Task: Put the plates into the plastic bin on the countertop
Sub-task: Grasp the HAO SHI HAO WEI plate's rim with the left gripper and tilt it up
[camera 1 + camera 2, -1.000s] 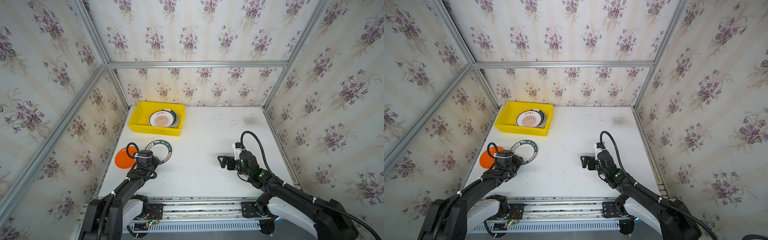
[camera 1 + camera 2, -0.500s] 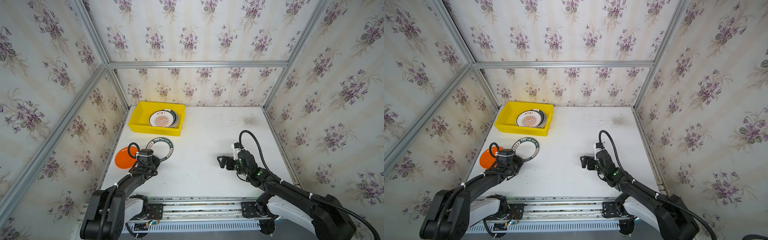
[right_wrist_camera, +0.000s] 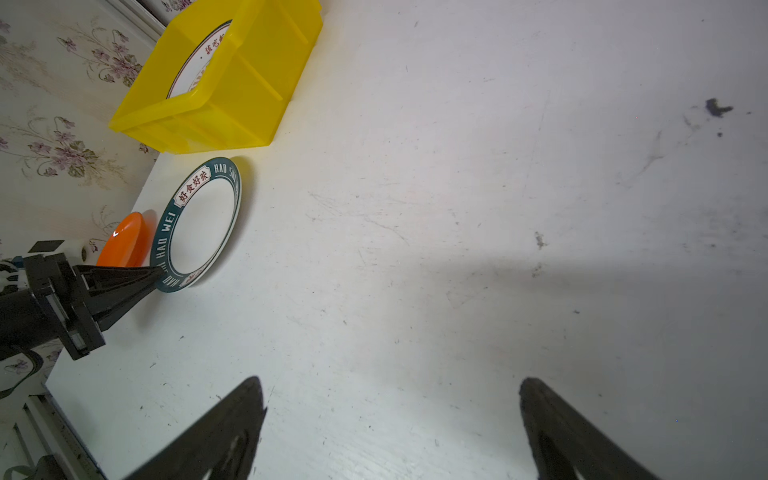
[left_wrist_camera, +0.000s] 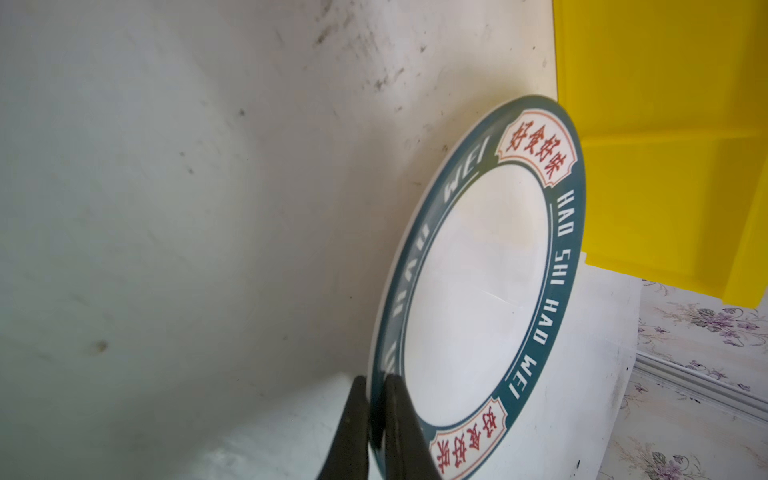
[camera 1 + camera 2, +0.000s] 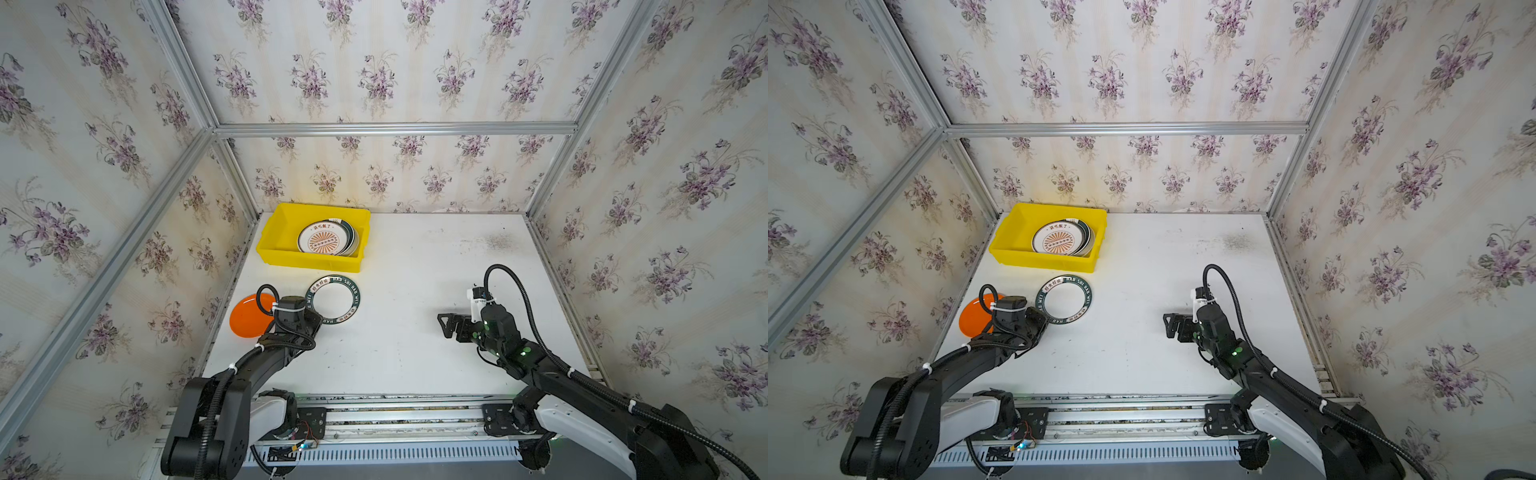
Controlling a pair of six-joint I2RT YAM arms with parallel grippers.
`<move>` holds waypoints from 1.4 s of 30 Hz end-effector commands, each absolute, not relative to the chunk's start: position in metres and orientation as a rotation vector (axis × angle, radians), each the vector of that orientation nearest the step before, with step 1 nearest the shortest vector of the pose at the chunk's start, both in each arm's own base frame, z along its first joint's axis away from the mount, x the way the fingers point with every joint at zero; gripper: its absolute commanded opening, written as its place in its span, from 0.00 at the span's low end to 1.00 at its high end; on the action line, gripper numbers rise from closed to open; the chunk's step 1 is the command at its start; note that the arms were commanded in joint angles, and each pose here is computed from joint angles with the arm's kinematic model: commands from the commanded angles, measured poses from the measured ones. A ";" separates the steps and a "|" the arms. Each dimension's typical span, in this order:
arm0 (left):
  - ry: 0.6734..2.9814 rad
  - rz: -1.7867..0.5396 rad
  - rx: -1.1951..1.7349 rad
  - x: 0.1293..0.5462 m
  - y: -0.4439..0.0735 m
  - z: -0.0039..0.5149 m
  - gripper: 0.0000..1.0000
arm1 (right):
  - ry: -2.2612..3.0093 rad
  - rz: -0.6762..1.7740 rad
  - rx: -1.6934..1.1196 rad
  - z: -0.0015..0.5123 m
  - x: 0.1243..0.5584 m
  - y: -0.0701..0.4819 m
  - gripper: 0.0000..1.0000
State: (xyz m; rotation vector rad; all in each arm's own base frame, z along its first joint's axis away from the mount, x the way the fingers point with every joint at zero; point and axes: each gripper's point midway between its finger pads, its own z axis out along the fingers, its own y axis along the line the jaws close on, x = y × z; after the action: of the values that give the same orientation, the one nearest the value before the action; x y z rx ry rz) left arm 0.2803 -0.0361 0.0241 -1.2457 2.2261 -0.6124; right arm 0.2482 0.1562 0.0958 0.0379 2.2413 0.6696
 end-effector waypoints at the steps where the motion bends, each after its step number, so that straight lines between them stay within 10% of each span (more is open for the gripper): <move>1: 2.363 -0.526 -1.259 0.255 -0.036 0.004 0.05 | 2.227 0.658 0.048 0.098 0.250 0.154 0.98; 42: 2.329 -0.647 -0.359 0.312 -0.117 0.115 0.00 | 2.232 0.951 0.183 0.115 0.227 0.170 0.98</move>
State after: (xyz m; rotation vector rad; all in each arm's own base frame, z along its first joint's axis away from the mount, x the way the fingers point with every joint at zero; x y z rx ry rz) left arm 0.3007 -0.1124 0.0956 -0.4103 2.3919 -0.6234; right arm 0.2306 0.1698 0.1131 0.1680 2.2350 0.9250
